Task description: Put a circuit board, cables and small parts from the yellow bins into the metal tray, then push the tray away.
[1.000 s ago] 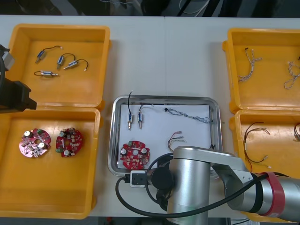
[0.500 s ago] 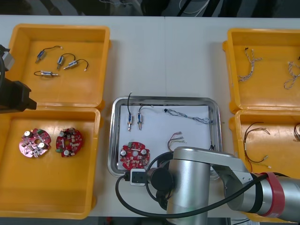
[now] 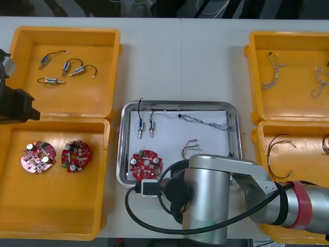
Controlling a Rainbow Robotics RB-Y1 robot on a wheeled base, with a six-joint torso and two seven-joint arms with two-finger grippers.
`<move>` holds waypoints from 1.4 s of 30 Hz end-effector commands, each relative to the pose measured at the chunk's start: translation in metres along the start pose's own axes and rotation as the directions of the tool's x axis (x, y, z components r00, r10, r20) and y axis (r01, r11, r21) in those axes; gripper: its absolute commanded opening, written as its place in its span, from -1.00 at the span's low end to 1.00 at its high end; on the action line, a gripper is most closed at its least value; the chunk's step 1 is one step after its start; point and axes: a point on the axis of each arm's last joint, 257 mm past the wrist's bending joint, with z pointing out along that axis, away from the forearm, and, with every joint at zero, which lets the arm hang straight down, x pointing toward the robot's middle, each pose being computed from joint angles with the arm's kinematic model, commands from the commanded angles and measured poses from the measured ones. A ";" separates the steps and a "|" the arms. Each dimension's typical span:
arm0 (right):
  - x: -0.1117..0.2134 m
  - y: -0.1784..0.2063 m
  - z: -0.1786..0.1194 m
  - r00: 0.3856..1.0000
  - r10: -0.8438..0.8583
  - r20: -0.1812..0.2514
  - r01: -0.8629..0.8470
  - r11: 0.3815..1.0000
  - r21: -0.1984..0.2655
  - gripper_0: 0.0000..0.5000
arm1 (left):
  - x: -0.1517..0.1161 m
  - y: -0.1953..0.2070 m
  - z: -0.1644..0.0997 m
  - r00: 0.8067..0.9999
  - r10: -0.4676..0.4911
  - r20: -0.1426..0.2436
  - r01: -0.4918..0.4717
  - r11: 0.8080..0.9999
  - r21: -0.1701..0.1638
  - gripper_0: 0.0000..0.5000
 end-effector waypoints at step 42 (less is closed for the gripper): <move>-0.001 -0.108 -0.003 0.999 0.050 -0.020 -0.051 0.998 -0.031 -1.00 | -0.004 0.016 -0.016 0.996 0.083 0.028 -0.082 0.996 -0.046 1.00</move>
